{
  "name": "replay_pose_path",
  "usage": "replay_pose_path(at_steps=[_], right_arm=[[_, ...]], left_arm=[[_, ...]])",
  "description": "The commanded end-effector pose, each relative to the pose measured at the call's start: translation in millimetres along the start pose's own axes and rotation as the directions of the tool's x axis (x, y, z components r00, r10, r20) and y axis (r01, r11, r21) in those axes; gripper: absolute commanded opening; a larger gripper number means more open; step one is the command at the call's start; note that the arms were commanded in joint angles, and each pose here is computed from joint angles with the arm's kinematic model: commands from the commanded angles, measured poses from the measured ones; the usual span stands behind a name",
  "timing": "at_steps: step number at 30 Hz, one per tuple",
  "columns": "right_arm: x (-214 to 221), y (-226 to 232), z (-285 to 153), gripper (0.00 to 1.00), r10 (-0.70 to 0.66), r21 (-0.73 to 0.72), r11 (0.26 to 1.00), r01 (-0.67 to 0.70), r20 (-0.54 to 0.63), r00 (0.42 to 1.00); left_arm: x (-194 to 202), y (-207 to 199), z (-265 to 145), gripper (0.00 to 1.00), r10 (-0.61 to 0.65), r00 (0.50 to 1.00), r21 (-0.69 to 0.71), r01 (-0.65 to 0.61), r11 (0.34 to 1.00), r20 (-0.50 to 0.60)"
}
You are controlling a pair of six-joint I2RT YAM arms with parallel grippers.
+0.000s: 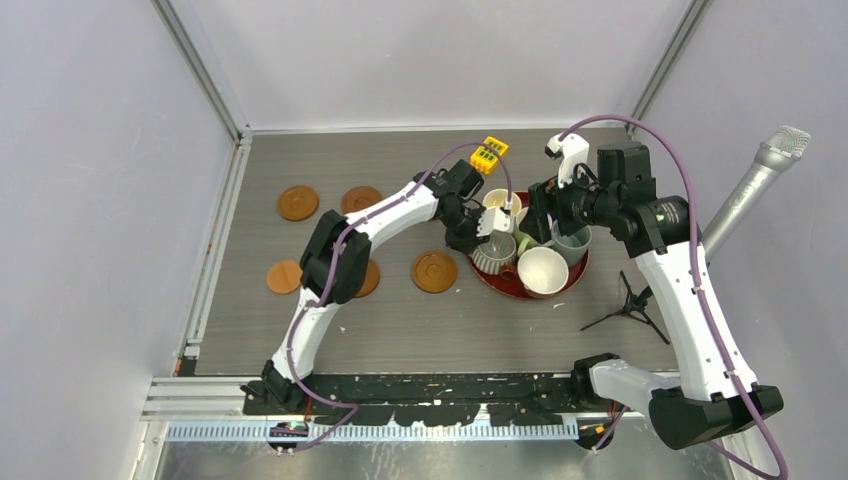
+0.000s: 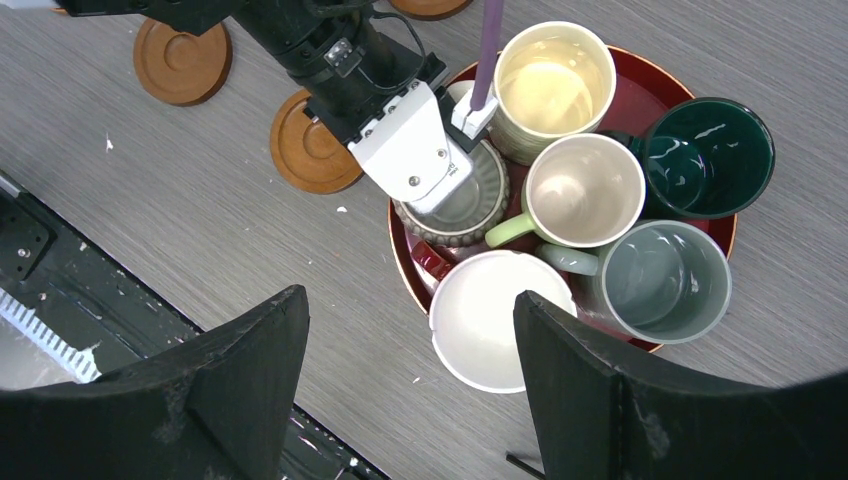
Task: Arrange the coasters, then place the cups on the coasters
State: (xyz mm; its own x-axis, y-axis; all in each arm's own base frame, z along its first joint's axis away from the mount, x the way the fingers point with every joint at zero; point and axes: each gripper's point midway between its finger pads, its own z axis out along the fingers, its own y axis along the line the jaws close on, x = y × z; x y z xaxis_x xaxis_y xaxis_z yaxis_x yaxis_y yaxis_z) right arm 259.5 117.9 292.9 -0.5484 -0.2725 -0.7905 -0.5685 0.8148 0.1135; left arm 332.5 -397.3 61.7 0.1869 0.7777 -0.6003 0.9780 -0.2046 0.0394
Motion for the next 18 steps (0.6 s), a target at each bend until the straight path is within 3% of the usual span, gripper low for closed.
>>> replay_pose_path(at_steps=[1,4,9,18], right_arm=[[-15.7,1.8,-6.3,0.79,-0.020,0.002,1.000,0.020,0.068,0.998],[-17.6,1.2,-6.7,0.79,-0.016,0.007,1.000,0.016,0.074,0.997],[-24.8,-1.7,-7.5,0.81,-0.001,0.029,1.000,-0.002,0.110,0.994],[-35.5,-8.2,-4.5,0.83,0.048,0.060,0.997,-0.057,0.142,0.989]], left_arm=[[-38.8,-4.9,-43.9,0.00,-0.022,0.996,-0.061,0.027,0.998,0.091],[-49.6,0.9,-59.1,0.00,-0.081,0.984,-0.111,0.100,0.989,0.159],[-58.2,5.2,-76.3,0.00,-0.071,0.971,-0.211,0.121,0.970,0.228],[-60.1,8.6,-123.5,0.00,-0.084,0.958,-0.346,0.181,0.921,0.276]])
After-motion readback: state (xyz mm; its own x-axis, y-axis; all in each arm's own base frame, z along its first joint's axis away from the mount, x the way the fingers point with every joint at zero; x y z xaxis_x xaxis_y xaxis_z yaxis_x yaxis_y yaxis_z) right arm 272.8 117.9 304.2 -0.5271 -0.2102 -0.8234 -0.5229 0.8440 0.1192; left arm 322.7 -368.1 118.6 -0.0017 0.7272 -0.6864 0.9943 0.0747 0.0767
